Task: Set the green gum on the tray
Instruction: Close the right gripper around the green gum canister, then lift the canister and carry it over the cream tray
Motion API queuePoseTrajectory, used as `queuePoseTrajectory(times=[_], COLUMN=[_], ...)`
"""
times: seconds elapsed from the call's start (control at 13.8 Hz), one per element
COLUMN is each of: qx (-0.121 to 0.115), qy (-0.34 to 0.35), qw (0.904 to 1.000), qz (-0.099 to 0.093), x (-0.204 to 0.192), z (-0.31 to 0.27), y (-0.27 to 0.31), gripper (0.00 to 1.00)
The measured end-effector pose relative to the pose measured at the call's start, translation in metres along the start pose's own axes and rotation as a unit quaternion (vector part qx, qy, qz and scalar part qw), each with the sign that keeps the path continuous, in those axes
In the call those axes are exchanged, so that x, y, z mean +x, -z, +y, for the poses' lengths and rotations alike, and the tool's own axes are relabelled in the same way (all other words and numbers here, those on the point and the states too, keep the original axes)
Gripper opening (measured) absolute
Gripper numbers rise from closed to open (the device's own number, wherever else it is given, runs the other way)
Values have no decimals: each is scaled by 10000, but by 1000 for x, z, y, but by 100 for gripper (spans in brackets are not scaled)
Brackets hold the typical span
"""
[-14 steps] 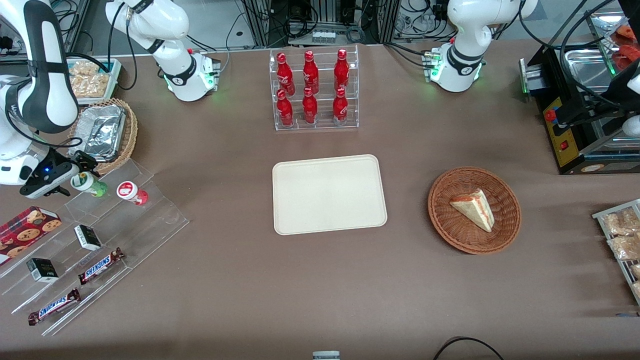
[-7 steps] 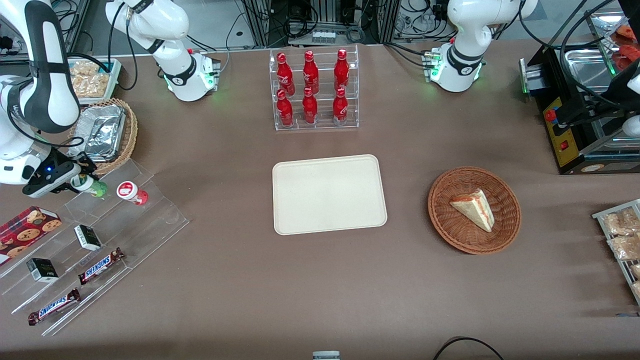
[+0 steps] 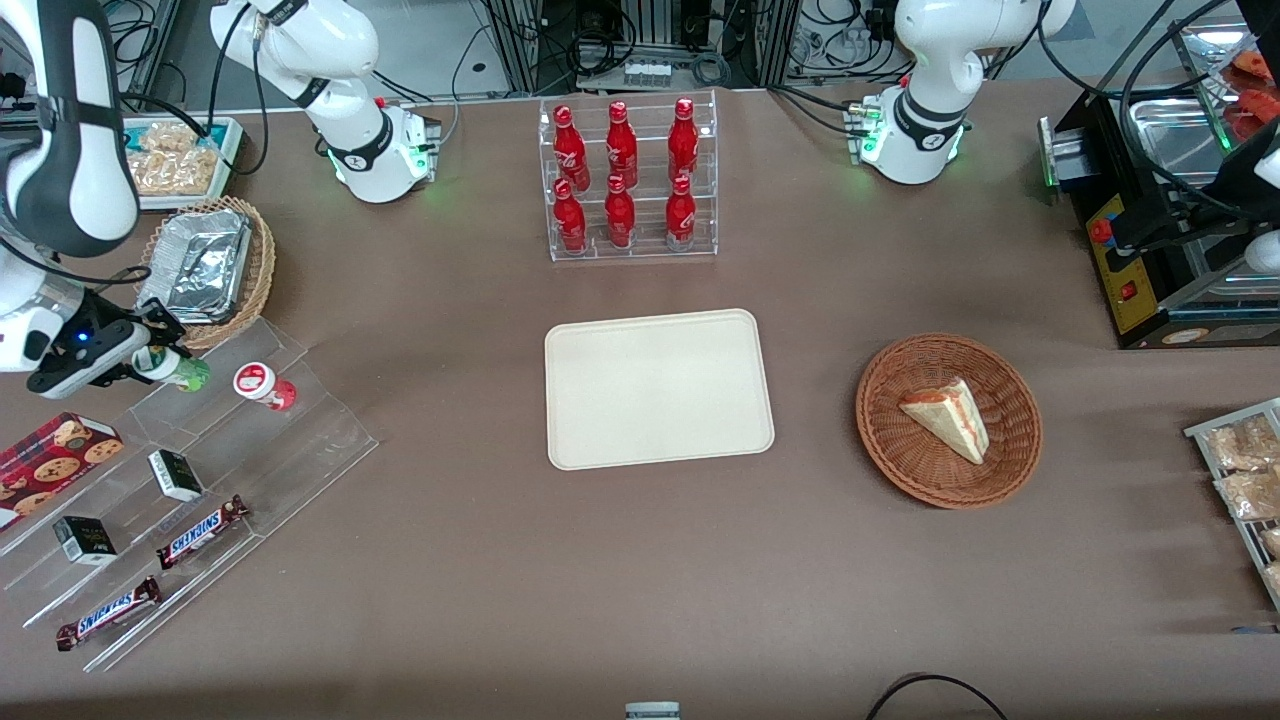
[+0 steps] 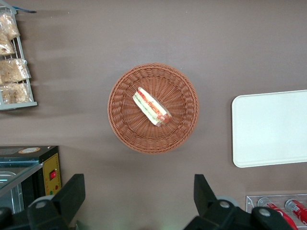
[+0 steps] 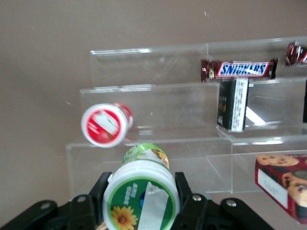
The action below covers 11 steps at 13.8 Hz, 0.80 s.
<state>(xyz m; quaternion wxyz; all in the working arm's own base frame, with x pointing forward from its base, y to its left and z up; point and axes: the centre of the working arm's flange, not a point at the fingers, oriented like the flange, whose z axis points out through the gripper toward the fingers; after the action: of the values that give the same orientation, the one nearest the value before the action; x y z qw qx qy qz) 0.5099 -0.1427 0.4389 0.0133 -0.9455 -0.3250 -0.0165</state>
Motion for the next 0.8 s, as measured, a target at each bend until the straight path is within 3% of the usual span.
queuePoseTrajectory(times=[0.29, 0.8], qx=[244, 131], qy=[-392, -1302], qw=[9987, 9912], qz=[-217, -197], x=[60, 193], z=[-47, -201], y=[42, 80], gripper=[59, 59])
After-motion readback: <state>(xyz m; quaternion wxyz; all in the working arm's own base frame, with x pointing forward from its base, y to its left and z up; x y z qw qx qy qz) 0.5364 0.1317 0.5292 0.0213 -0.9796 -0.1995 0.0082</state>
